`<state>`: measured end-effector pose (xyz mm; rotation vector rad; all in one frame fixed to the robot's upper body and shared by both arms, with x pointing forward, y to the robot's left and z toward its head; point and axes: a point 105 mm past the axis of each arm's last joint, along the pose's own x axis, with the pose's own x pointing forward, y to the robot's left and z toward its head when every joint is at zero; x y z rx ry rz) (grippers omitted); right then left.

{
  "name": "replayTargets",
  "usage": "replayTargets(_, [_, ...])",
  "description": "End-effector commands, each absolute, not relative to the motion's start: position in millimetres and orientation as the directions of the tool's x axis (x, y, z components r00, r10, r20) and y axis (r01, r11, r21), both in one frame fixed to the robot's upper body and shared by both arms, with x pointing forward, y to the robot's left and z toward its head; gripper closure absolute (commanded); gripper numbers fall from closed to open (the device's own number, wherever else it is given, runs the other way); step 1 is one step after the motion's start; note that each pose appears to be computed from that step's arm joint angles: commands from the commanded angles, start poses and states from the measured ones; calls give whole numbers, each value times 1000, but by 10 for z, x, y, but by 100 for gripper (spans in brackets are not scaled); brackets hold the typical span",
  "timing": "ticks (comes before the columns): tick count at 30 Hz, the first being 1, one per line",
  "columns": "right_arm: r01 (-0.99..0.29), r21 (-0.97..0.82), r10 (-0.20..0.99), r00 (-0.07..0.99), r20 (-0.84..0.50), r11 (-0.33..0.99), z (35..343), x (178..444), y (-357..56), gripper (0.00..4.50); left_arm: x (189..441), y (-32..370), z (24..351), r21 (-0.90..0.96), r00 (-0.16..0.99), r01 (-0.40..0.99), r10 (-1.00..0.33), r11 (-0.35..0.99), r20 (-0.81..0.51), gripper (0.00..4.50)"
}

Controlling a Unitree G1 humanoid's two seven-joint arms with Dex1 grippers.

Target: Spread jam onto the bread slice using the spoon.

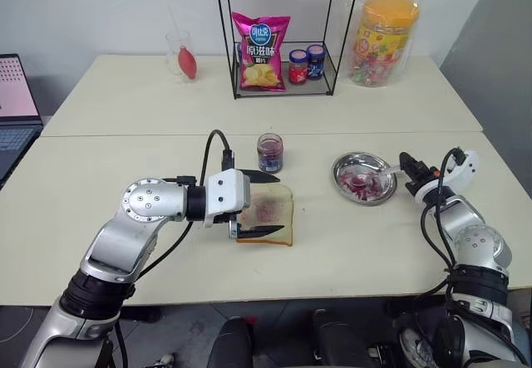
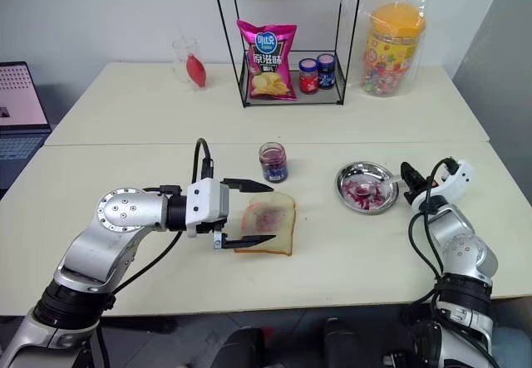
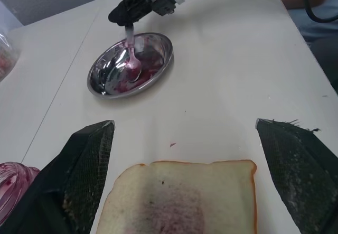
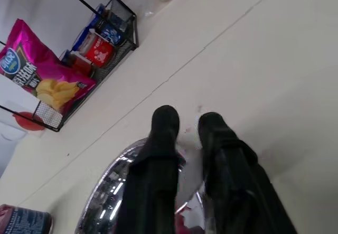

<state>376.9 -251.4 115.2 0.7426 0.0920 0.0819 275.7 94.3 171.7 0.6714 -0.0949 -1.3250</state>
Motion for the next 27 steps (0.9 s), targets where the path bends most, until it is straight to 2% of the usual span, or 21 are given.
replayTargets(1, [-77, 664, 79, 997, 26, 744, 1369, 3779, -2606, 255, 2751, 896, 1814, 550, 273, 831, -921, 81, -277, 0])
replayTargets(5, [-78, 638, 54, 997, 58, 766, 1451, 3766, -2643, 158, 2758, 889, 1815, 553, 275, 829, -922, 84, -271, 0])
replayTargets(7, [-86, 622, 49, 996, 77, 778, 1488, 3741, -2658, 96, 2757, 883, 1818, 555, 276, 827, -923, 86, -267, 0])
replayTargets(10, [-80, 595, 44, 996, 76, 800, 1481, 3689, -2656, 31, 2757, 884, 1817, 555, 276, 827, -924, 88, -264, 0])
replayTargets(17, [-66, 596, 41, 998, 55, 800, 1396, 3625, -2597, 31, 2761, 868, 1809, 557, 273, 826, -925, 85, -263, 0])
replayTargets(27, [-120, 584, 77, 992, 98, 803, 1517, 3673, -2508, 31, 2769, 843, 1808, 561, 269, 824, -927, 81, -261, 0])
